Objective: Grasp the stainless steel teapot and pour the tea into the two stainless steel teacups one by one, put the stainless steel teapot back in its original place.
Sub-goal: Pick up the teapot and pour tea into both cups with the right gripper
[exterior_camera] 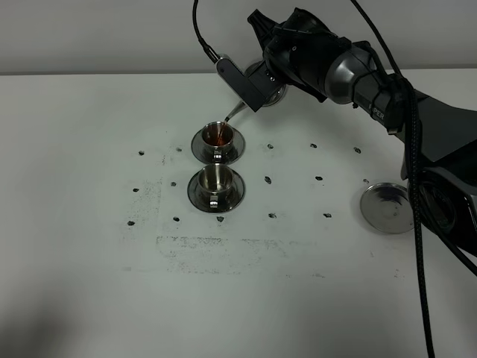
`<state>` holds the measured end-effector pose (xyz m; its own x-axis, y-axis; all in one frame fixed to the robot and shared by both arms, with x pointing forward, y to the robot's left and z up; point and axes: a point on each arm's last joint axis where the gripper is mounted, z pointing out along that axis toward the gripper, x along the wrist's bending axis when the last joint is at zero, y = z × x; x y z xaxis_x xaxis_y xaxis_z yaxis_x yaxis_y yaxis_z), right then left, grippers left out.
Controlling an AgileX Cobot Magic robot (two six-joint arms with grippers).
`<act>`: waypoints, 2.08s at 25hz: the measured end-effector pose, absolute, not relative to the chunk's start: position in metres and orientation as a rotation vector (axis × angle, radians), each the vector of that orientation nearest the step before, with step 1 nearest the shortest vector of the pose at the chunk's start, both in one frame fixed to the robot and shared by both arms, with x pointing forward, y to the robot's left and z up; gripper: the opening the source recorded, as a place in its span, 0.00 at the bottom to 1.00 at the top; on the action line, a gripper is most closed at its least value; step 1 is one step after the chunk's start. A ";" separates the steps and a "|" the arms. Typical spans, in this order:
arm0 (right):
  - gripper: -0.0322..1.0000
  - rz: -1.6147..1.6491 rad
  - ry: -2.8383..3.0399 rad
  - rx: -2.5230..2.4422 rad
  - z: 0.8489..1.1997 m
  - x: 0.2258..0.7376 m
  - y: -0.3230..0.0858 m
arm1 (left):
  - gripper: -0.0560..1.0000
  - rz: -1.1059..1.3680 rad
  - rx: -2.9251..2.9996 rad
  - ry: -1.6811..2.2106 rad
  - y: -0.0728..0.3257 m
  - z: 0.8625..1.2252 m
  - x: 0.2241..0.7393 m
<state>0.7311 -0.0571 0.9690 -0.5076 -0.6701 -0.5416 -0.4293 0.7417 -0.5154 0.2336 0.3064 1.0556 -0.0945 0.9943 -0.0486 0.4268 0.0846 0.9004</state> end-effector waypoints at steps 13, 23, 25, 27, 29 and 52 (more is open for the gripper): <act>0.22 -0.409 2.173 -0.841 0.969 0.728 -0.051 | 0.61 0.973 1.434 1.626 0.306 1.056 0.234; 0.22 -0.408 2.166 -0.851 0.969 0.726 -0.047 | 0.61 0.973 1.434 1.626 0.306 1.056 0.234; 0.22 -0.412 2.163 -0.853 0.969 0.727 -0.048 | 0.61 0.973 1.434 1.626 0.306 1.056 0.234; 0.22 -0.416 2.161 -0.855 0.969 0.727 -0.048 | 0.61 0.973 1.434 1.626 0.306 1.056 0.234; 0.22 -0.428 2.154 -0.860 0.969 0.727 -0.048 | 0.61 0.973 1.434 1.626 0.306 1.056 0.234; 0.22 -0.464 2.132 -0.893 0.970 0.728 -0.049 | 0.61 0.973 1.434 1.626 0.306 1.056 0.234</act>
<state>0.7278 -0.0491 0.9704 -0.4628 -0.7243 -0.5111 -0.4460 0.6886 -0.5718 0.2336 0.3064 1.0556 -0.0945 0.9943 -0.0486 0.4268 0.0846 0.9004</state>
